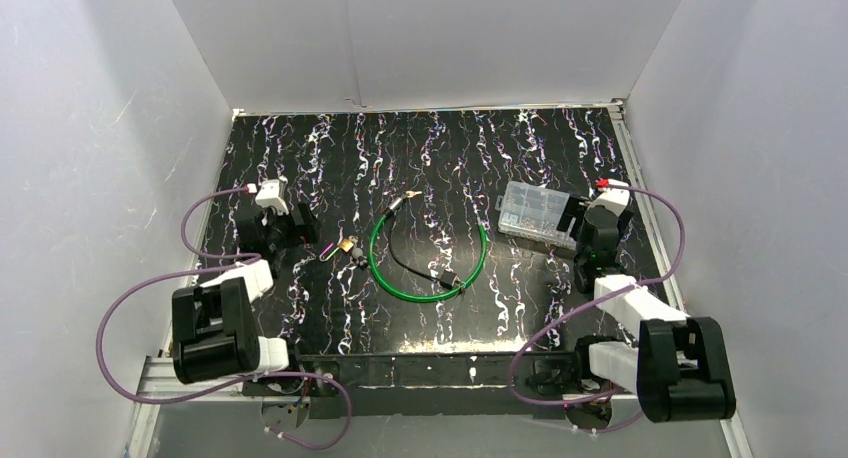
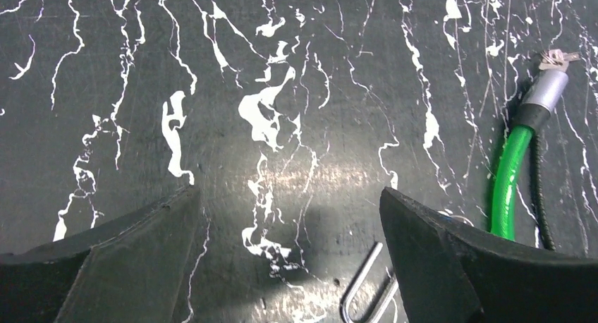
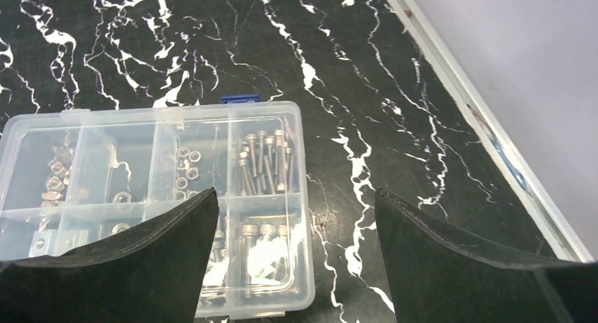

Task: Unlock with the key
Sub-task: Reset both arms

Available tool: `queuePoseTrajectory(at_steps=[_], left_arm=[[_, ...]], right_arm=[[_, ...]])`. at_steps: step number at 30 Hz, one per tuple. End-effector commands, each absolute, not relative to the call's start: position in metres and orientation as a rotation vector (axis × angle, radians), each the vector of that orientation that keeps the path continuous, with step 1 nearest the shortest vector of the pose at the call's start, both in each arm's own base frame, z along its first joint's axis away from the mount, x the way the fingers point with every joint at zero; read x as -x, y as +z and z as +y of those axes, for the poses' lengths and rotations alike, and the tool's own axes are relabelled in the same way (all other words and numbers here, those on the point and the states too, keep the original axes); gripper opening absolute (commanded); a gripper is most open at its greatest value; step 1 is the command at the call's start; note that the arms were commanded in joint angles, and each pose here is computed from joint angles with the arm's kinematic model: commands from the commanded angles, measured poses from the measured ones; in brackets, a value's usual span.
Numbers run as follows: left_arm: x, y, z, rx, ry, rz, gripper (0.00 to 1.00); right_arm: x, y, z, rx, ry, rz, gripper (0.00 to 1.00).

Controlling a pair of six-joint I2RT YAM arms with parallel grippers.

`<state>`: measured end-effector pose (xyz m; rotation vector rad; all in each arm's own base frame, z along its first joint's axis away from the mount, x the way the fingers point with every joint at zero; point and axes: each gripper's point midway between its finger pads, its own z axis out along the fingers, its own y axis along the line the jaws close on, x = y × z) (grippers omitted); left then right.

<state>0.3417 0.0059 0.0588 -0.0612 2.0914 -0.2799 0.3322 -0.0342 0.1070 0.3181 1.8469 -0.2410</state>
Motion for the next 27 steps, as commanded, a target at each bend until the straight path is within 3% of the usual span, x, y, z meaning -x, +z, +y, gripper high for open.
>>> queuePoseTrajectory(at_steps=[1,13,27], left_arm=[[-0.365,0.075,0.013,0.059,-0.247,1.947,0.98],[-0.363,0.061,-0.029,-0.203,-0.202,1.821,0.98],[-0.363,0.056,-0.023,-0.157,-0.187,1.861,0.98]], right_arm=[[-0.36,0.132,-0.023,-0.224,-0.158,1.722,0.87],[-0.363,0.11,-0.013,-0.139,-0.072,1.703,0.89],[-0.368,0.107,-0.016,-0.106,0.01,1.712,0.9]])
